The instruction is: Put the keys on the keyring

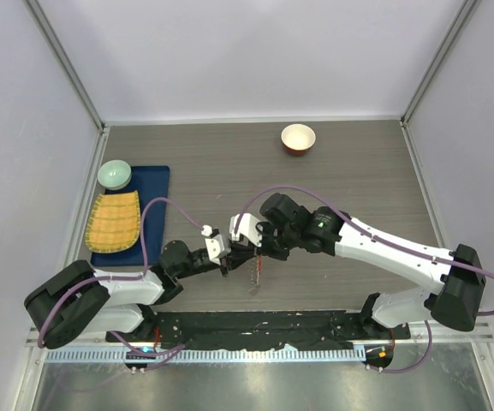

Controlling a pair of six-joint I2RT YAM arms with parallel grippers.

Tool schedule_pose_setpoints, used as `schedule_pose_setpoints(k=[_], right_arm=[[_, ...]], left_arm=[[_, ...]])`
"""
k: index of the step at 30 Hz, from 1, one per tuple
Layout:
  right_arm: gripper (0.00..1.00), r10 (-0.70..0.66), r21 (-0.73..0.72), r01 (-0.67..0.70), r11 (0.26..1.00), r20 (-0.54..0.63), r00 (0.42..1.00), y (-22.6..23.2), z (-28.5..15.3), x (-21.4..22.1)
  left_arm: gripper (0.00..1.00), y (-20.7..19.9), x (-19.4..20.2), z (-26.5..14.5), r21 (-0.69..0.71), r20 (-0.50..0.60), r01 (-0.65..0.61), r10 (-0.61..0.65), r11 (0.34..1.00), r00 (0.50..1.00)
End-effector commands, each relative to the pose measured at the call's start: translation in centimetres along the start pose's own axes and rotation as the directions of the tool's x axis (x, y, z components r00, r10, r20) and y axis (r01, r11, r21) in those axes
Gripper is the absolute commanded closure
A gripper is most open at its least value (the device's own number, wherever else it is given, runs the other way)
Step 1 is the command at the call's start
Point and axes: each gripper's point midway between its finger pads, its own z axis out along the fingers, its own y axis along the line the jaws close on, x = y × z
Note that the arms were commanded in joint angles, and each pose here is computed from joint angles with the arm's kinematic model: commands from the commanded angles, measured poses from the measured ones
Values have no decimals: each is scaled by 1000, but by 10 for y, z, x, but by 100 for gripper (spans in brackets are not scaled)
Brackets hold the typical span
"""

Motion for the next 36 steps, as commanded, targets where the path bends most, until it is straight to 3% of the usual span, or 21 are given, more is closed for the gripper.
schedule_pose_setpoints(k=[1, 4, 12, 18, 21, 23, 27, 36], right_arm=[[99, -40, 27, 37, 999, 145, 989, -3, -13, -33], [99, -38, 23, 35, 999, 137, 990, -3, -10, -31], [99, -45, 3, 45, 999, 142, 989, 0, -8, -32], [99, -32, 11, 31, 999, 129, 991, -1, -6, -29], [88, -16, 33, 12, 999, 141, 990, -4, -11, -31], [75, 14, 56, -23, 998, 154, 988, -7, -13, -33], [62, 76, 117, -101, 988, 205, 976, -15, -20, -34], [59, 185, 167, -280, 945, 431, 883, -24, -40, -31]], left_arm=[[85, 3, -9, 1, -17, 39, -18, 18, 1000, 999], [80, 2, -14, 1, -13, 53, -21, 22, 1000, 998], [85, -2, -20, 1, 10, 69, -24, 23, 1000, 997], [100, -3, -16, 1, 15, 59, -20, 19, 1000, 998], [100, -1, -14, -2, -2, 56, -22, 22, 1000, 998], [100, 0, -14, -3, -13, 63, -26, 27, 1000, 998], [100, 3, -17, -8, -46, 90, -31, 35, 998, 995], [100, 7, -28, -17, -94, 144, -33, 46, 995, 988]])
